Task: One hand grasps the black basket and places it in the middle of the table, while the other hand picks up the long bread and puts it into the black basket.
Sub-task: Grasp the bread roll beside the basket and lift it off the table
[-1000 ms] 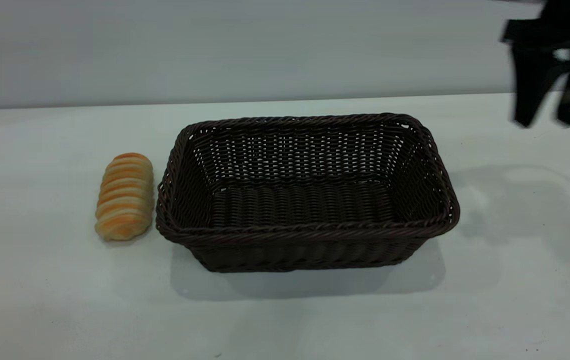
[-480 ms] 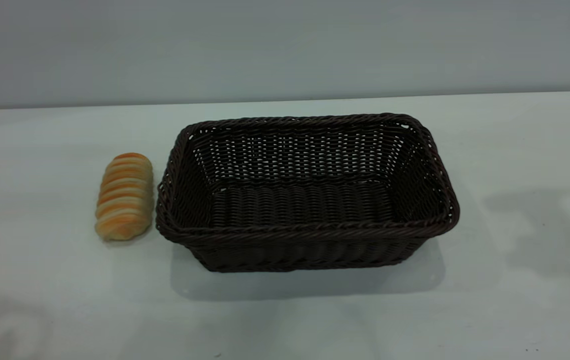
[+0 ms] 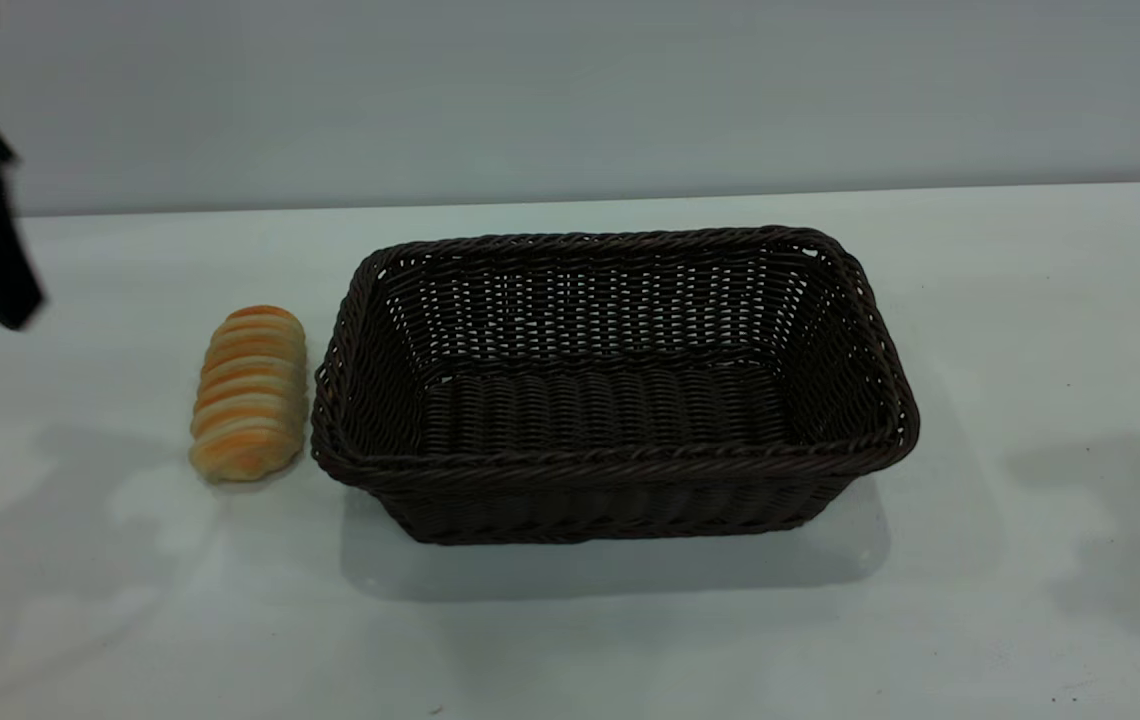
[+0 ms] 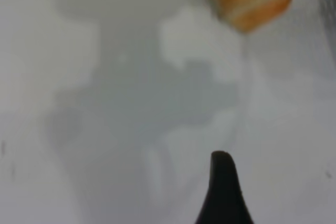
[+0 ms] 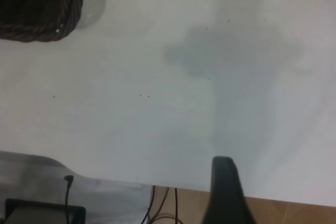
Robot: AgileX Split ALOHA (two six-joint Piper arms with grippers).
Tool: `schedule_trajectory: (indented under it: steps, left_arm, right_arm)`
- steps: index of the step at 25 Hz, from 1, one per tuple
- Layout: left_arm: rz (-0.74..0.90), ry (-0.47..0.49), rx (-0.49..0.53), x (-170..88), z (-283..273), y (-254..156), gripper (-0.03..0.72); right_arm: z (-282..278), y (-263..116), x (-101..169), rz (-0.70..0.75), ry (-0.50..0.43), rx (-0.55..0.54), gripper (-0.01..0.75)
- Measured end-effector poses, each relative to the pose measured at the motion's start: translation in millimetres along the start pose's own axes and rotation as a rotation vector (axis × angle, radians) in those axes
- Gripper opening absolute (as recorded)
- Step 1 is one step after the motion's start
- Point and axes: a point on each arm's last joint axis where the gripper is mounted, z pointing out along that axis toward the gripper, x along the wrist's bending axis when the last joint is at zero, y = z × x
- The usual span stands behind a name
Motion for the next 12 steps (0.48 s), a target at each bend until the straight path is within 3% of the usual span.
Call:
schedule_trajectory:
  steps: [6,12]
  left_arm:
    - [0.177,-0.034,0.008,11.1,56.7,33.7,0.568]
    - [0.373,-0.043,-0.018,1.5,99.8,54.8,0.568]
  right_arm:
    - [0.6,-0.3,0.2,0.001,0.002,0.001,0.537]
    - [0.5,-0.2,1.3,0.005,0.014,0.000,0.538]
